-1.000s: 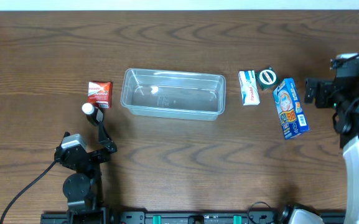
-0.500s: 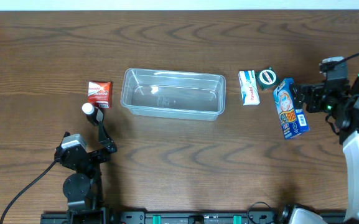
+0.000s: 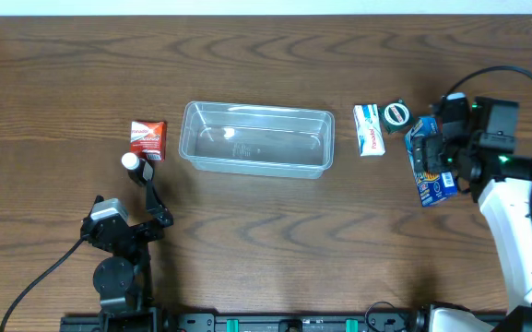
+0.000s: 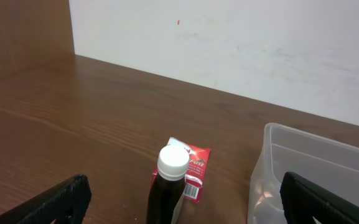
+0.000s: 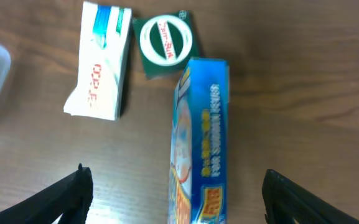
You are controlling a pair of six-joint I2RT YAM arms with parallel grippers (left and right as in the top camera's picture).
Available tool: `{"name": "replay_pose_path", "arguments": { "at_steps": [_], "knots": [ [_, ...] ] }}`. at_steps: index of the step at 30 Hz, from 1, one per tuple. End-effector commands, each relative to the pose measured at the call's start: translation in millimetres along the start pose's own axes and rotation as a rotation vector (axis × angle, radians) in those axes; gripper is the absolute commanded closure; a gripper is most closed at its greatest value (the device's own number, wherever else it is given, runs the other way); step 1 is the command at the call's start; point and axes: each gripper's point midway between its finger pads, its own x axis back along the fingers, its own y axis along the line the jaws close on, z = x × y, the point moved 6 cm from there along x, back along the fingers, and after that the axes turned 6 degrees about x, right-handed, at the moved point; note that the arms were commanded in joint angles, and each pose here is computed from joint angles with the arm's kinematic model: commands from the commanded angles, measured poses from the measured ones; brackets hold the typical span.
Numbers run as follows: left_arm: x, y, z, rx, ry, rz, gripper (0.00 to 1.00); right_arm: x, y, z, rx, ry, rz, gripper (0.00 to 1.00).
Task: Pack container
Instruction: 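Move right gripper over the blue fever box and grasp it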
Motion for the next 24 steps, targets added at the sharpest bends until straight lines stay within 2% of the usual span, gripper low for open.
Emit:
{"name": "replay_pose_path", "arguments": {
  "at_steps": [1, 11, 19, 24],
  "knots": [
    [-1.0, 4.7, 13.7, -0.024, 0.048, -0.023, 0.02, 4.2, -12.4, 0.3, 0.013, 0.052, 0.145, 0.15],
    [-1.0, 4.8, 13.7, -0.024, 0.048, -0.023, 0.02, -16.1, -9.6, 10.0, -0.002, 0.121, 0.109, 0.32],
    [-1.0, 4.7, 13.7, -0.024, 0.047, -0.023, 0.02, -37.1, -9.3, 14.8, 0.003, 0.156, 0.074, 0.36],
    [-1.0, 4.7, 13.7, -0.024, 0.048, -0.023, 0.02, -45.1, -9.0, 17.2, 0.010, 0.168, 0.053, 0.53]
  ]
}}
